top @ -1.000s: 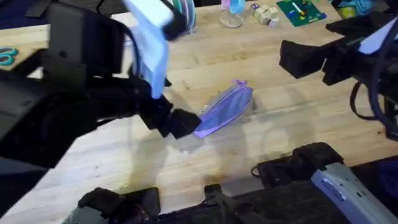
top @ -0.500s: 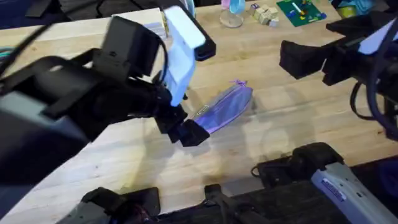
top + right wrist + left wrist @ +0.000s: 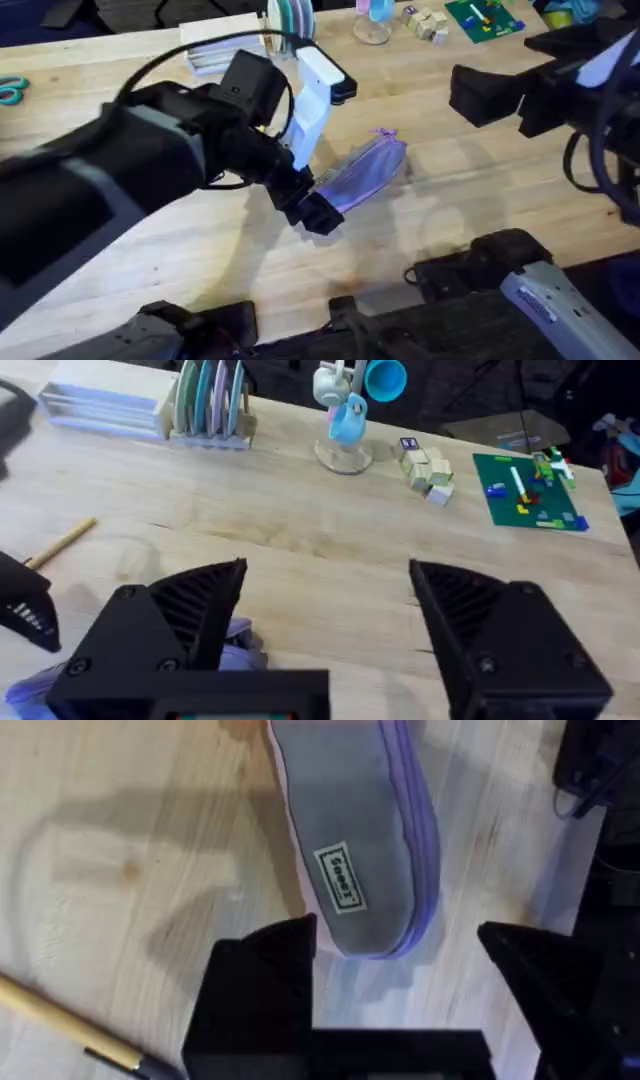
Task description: Unzip the bag, pick up the pens from the table one at a time and place them inside, then zip the bag closed.
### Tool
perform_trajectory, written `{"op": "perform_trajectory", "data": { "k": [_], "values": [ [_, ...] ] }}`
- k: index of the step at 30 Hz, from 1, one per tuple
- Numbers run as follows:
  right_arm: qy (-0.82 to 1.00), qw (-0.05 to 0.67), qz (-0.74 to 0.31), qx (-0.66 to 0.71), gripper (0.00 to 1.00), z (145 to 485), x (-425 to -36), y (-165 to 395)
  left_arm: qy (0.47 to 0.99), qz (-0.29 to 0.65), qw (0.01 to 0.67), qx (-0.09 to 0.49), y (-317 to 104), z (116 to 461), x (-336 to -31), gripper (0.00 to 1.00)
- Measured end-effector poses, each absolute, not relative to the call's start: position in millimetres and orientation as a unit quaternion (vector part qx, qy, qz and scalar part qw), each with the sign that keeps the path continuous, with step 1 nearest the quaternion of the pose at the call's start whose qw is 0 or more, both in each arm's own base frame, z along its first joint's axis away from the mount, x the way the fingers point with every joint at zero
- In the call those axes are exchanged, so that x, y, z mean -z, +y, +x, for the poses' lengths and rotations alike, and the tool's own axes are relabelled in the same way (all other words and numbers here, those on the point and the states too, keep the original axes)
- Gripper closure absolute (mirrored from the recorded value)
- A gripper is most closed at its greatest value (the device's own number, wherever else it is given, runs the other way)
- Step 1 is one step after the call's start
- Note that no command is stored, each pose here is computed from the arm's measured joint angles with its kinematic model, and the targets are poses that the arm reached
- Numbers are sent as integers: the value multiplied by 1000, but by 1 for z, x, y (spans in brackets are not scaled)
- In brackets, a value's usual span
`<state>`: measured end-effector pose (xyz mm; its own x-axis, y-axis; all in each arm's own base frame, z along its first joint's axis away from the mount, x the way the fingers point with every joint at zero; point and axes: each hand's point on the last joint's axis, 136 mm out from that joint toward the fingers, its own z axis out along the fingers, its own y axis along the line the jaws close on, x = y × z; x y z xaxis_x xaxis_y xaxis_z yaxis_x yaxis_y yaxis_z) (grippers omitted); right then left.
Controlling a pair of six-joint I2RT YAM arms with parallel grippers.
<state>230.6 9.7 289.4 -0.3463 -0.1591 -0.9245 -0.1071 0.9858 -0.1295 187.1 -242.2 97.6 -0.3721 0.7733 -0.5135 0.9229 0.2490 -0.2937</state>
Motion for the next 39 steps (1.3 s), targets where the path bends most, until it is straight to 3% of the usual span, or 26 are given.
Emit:
{"op": "perform_trajectory", "data": {
  "k": [7,31,37,39],
  "values": [
    [820,566,-81,23,4,231,-289,10,777,537,97,314,-249,179,-83,8],
    [820,566,-81,23,4,231,-289,10,778,543,124,291,-251,194,-81,8],
    [820,565,-81,23,3,230,-289,10,779,543,124,288,-250,195,-80,397],
    [821,564,-81,23,3,230,-289,10,779,544,125,285,-250,195,-80,643]
  ]
}}
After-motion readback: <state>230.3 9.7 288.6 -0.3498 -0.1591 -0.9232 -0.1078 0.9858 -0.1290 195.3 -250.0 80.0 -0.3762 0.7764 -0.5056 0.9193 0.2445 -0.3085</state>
